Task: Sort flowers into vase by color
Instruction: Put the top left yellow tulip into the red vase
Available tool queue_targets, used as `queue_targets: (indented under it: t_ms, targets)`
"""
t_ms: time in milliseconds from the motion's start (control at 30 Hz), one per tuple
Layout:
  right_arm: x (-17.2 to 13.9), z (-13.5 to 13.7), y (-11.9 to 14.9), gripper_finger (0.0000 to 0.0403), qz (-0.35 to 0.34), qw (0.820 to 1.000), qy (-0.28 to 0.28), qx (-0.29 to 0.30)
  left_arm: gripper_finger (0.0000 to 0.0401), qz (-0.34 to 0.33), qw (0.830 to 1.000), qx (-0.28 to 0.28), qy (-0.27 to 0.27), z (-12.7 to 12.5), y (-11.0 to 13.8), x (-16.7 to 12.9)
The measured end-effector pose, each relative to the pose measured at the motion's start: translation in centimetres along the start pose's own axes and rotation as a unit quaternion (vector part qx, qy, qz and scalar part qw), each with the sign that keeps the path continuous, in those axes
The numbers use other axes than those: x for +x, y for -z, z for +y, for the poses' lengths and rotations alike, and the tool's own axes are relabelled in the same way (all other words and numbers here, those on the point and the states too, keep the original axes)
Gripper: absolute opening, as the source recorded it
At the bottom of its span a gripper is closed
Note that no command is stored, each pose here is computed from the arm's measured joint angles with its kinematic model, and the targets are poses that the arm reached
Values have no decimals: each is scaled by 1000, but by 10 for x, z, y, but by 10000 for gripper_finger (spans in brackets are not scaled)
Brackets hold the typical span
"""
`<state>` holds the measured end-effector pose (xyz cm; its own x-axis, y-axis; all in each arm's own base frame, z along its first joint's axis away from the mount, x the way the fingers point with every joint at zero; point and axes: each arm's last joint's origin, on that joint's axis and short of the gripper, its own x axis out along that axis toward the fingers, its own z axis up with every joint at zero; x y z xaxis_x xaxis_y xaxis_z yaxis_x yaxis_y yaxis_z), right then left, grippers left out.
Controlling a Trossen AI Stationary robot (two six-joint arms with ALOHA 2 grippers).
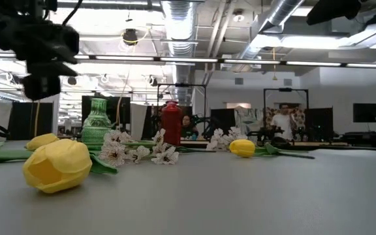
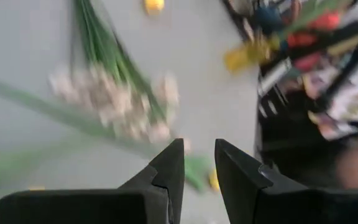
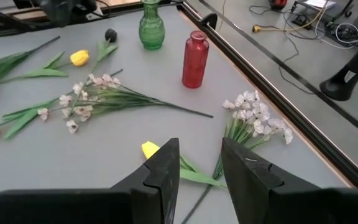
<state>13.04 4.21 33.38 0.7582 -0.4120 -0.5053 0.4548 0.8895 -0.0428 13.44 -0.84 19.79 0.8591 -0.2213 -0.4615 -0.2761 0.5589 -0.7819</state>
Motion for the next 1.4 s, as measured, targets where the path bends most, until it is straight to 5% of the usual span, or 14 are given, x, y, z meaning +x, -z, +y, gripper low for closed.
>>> queue_targets:
  t_ms: [167, 333, 800, 1133, 1400]
  targets:
    - [3, 4, 1, 146, 6, 1000, 3, -7, 77, 106, 988, -106, -37, 9, 15, 1]
    - [5, 6, 1, 146, 9, 1000, 5, -10, 77, 131, 969, -181, -102, 16, 26, -1]
    - [5, 5, 1, 146, 9, 1000, 5, -10, 77, 97, 973, -181, -106, 0, 25, 12]
    - [5, 5, 1, 146, 9, 1000, 5, -10, 77, 119, 945, -144, -269, -27, 24, 26]
    - [5, 5, 1, 146, 9, 1000, 5, -10, 77, 133, 909, -142, -368, -16, 37, 60]
